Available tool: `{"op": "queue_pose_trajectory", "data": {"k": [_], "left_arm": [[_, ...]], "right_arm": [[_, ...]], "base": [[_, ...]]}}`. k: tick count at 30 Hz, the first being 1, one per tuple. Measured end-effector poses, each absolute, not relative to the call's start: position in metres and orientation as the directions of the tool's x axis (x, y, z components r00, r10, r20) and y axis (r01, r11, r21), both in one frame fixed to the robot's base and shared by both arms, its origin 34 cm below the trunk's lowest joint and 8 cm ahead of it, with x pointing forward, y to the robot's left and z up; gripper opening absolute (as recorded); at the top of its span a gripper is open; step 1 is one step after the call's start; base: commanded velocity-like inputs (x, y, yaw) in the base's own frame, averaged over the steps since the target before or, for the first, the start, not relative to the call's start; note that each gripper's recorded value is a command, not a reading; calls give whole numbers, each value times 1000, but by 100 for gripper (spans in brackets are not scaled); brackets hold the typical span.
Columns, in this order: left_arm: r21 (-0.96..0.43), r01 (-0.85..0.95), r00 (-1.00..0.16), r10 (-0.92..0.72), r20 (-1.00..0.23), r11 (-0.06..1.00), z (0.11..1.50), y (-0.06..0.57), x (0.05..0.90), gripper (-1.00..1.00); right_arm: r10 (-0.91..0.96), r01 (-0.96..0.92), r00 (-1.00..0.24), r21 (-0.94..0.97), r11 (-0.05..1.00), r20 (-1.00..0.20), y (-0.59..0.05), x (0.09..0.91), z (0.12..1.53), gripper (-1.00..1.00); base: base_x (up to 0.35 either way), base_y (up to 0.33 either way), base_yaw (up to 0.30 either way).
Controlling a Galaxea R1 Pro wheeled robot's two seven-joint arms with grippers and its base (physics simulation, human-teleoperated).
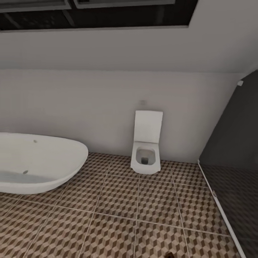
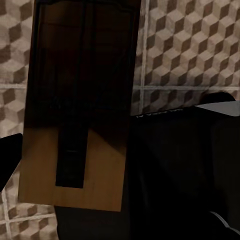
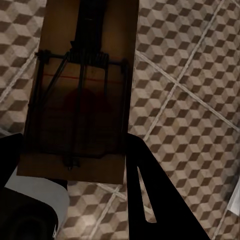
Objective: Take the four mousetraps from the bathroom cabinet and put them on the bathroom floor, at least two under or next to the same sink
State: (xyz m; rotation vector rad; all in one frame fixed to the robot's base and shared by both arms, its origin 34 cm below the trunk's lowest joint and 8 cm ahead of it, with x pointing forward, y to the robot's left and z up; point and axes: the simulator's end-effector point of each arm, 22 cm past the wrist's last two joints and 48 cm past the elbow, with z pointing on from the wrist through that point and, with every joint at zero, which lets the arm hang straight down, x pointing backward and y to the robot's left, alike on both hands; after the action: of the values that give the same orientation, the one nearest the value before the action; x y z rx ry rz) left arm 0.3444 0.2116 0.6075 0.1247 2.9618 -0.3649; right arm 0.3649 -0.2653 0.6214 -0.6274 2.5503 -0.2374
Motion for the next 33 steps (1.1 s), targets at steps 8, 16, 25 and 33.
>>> {"op": "queue_pose_trajectory", "data": {"k": [8, 16, 25, 33], "left_arm": [[-235, 102, -985, 64, -163, 967, 608, 211, 344, -100], [-235, 101, -985, 64, -163, 967, 608, 211, 344, -100], [-235, 101, -985, 64, -163, 967, 608, 211, 344, -100], [-234, 101, -985, 64, -163, 967, 607, 212, 344, -100]], "right_arm": [[-478, -392, -768, -277, 877, -427, -265, 365, 621, -100], [-478, -392, -768, -276, 877, -427, -265, 365, 621, -100], [-478, -392, -768, -276, 877, -427, -265, 365, 621, -100], [-478, -392, -768, -276, 877, -427, -265, 365, 621, -100]], "base": [[0, 0, 161], [0, 0, 197], [0, 0, 284], [0, 0, 287]]}}
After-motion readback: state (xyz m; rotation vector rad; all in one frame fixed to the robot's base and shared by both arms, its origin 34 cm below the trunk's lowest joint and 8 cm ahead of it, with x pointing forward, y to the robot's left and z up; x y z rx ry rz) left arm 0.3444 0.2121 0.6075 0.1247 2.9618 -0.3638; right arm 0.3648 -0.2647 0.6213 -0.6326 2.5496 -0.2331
